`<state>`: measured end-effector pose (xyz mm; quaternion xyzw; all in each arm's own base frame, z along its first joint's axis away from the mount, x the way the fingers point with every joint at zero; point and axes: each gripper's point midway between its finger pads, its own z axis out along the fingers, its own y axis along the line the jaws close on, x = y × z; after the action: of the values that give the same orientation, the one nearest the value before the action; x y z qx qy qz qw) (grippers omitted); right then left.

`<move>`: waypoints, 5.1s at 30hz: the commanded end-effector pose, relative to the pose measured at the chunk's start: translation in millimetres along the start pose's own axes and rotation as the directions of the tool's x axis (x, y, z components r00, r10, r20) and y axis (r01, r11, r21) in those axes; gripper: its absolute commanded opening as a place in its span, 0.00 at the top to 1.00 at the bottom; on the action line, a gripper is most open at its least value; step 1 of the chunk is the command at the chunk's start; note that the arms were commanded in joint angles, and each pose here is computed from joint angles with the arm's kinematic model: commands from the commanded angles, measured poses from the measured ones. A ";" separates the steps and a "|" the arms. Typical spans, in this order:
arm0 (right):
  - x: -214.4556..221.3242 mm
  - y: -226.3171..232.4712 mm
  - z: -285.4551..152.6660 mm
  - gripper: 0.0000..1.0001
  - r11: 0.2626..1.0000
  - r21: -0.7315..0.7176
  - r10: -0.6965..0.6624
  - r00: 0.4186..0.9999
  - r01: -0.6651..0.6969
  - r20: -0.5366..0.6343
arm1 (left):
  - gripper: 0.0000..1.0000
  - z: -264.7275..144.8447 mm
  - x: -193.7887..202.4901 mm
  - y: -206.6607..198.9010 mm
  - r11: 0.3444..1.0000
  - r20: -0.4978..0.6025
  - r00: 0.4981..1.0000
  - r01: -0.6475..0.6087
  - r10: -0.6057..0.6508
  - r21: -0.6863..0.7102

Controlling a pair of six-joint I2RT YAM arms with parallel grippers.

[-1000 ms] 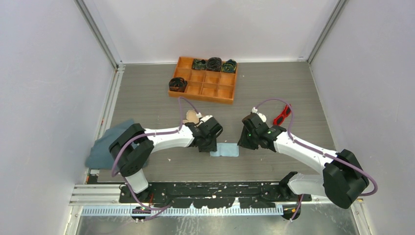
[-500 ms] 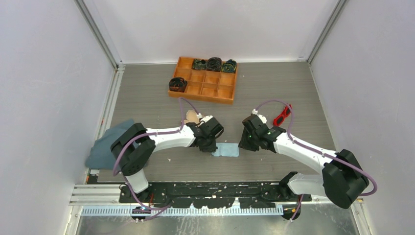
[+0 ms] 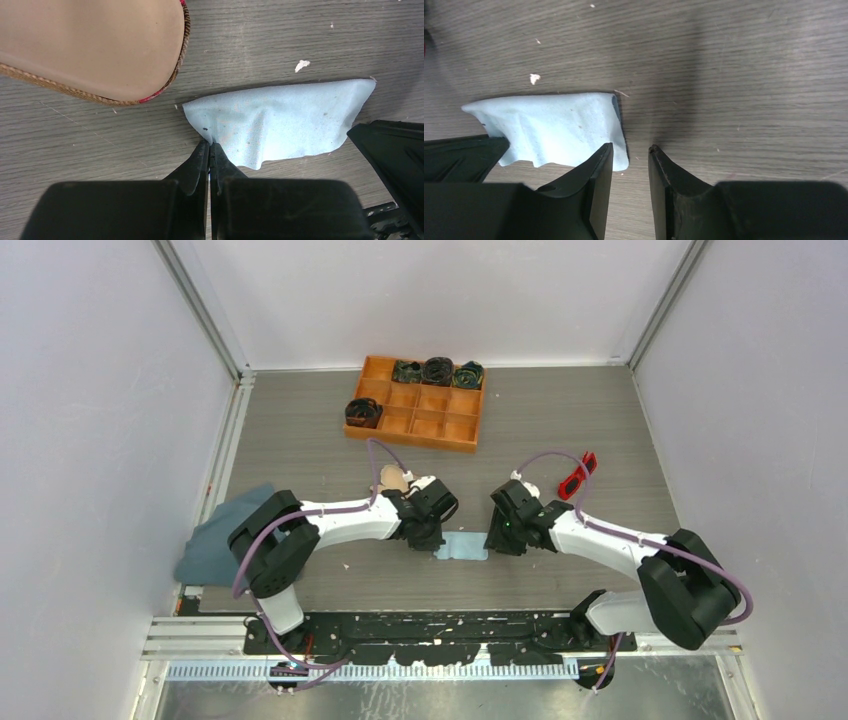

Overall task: Organize the sunglasses
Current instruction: Pick up the glasses cleaning cloth from the center of the board, then place the glasses cleaning cloth in the sunglasses case.

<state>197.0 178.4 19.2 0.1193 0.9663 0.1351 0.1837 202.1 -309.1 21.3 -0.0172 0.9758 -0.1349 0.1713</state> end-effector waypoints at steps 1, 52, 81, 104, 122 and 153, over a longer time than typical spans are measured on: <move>1.7 11.1 5.5 0.61 0.998 -0.054 0.011 1.000 -0.011 -0.006 | 0.99 -4.7 -8.8 -6.3 1.000 0.037 0.999 -0.003 0.003 0.010; -36.5 62.5 -27.4 1.00 0.985 -0.170 -0.013 0.998 0.024 0.068 | 0.99 -62.5 -59.2 -17.7 0.994 0.196 0.979 -0.078 0.061 0.078; -80.6 177.2 -1.5 1.00 0.949 -0.310 -0.045 0.998 0.055 0.040 | 0.99 -75.7 -151.0 61.2 0.995 0.101 0.990 -0.101 0.100 0.002; -42.5 188.6 31.7 0.99 0.956 -0.273 -0.114 0.993 0.105 -0.017 | 0.99 -38.6 -118.9 111.9 0.991 -0.046 0.994 -0.099 0.095 -0.089; -14.6 158.8 57.5 1.00 0.970 -0.183 -0.167 0.985 0.158 -0.034 | 1.00 -41.2 -96.1 131.4 0.991 -0.023 0.999 -0.026 0.023 -0.132; -83.5 208.2 -7.0 1.00 0.957 -0.210 -0.165 0.969 0.202 0.182 | 0.99 -80.3 -161.7 113.5 0.991 0.049 0.993 -0.099 0.104 -0.091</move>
<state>290.1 341.2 75.1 0.0180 0.9501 0.2012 0.2378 320.0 -167.3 104.4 0.0130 0.9780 -0.0760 0.1937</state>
